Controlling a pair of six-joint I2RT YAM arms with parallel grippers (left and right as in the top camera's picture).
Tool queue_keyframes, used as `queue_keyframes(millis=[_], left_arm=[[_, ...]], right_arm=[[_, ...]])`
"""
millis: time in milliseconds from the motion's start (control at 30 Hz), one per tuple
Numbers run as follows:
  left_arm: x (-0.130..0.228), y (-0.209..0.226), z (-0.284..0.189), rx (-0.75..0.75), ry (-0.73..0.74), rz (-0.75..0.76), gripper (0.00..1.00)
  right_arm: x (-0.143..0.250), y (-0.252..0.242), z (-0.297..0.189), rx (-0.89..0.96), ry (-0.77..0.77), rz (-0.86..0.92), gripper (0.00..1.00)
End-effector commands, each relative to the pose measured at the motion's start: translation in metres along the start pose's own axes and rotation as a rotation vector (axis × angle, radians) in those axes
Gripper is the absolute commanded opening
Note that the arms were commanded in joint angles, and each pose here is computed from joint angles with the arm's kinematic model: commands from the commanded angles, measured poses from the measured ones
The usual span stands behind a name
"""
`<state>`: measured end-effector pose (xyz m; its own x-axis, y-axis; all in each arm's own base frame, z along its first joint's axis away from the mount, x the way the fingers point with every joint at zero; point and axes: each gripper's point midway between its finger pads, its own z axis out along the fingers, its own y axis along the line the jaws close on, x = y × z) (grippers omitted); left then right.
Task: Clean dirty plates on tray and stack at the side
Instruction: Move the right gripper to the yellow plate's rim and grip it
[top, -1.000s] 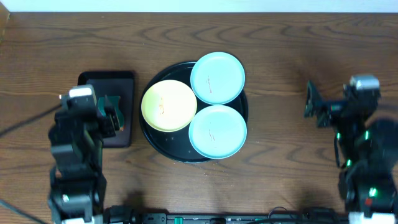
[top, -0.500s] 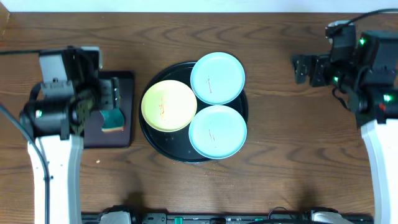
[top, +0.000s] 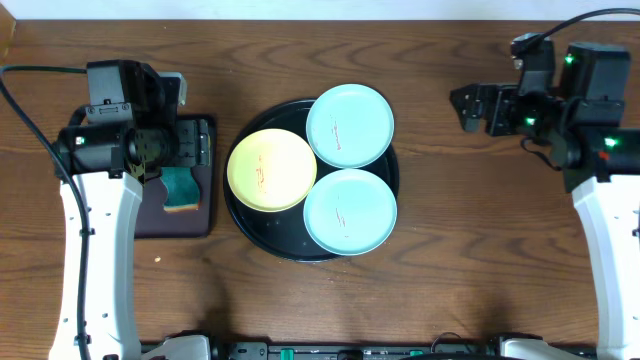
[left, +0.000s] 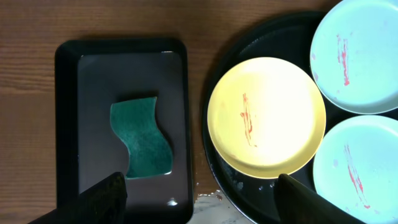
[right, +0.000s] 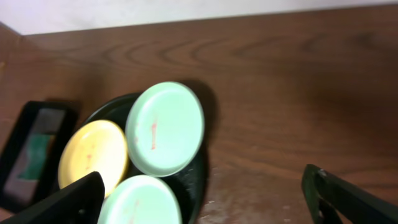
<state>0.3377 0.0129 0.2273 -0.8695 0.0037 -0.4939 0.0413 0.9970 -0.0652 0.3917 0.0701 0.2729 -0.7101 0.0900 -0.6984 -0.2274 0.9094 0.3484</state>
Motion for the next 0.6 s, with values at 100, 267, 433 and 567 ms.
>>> queue_keyframes(millis=[100, 267, 433, 567], left_arm=[[-0.007, 0.010, -0.004, -0.061, -0.019, -0.102, 0.77], [0.003, 0.056, -0.010, -0.294, -0.011, -0.316, 0.77], [0.008, 0.076, -0.011, -0.324, -0.005, -0.377, 0.77], [0.008, 0.081, -0.011, -0.331, -0.008, -0.390, 0.76]], right_arm=[[0.019, 0.039, 0.046, -0.081, 0.121, 0.125, 0.88], [0.043, 0.071, 0.089, -0.108, 0.245, 0.217, 0.79], [0.078, 0.106, 0.134, -0.095, 0.364, 0.207, 0.65], [0.107, 0.125, 0.164, -0.067, 0.416, 0.188, 0.52]])
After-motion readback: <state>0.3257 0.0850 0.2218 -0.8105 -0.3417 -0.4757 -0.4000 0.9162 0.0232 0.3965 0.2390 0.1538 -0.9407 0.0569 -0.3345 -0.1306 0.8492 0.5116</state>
